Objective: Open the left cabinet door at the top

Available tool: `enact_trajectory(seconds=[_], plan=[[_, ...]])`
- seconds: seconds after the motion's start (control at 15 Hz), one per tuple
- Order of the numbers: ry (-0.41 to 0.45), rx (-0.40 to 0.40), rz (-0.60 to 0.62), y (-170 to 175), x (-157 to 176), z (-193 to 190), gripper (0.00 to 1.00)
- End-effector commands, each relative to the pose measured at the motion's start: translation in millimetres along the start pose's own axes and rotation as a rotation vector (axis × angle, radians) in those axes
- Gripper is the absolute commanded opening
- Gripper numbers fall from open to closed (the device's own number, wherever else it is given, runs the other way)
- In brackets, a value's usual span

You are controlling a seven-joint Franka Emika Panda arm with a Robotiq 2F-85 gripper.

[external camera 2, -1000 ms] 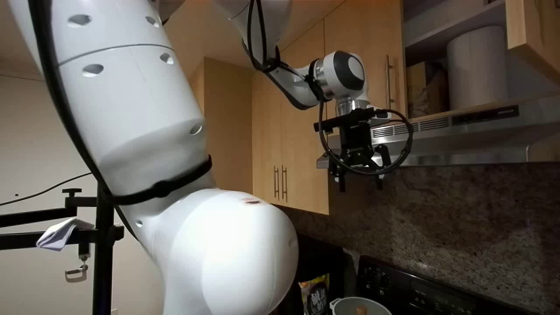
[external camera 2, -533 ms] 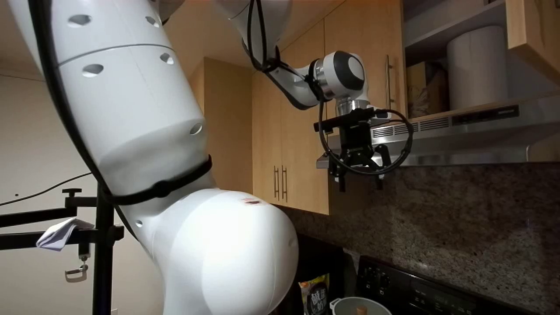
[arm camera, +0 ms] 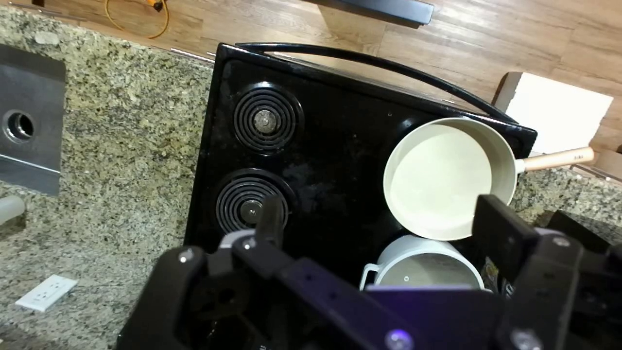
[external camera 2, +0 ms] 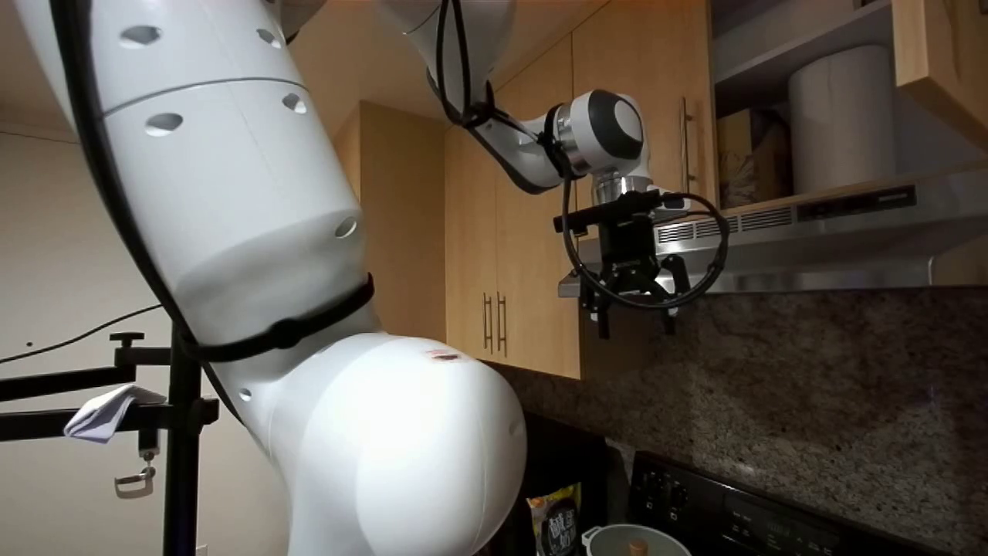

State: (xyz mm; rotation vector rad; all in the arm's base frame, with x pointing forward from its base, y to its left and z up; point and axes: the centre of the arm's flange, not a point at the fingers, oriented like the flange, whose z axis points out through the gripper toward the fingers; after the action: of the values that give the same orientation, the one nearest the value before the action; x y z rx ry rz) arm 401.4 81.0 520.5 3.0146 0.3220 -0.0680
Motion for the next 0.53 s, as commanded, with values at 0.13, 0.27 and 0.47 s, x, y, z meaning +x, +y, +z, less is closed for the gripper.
enact_trajectory(seconds=[0.13, 0.27, 0.47], plan=[[0.062, -0.016, 0.008, -11.8, 3.9, -23.5, 1.00], [0.100, -0.030, 0.008, -15.5, 6.8, -42.9, 1.00], [0.179, -0.032, 0.007, -22.8, 8.3, -72.7, 1.00]])
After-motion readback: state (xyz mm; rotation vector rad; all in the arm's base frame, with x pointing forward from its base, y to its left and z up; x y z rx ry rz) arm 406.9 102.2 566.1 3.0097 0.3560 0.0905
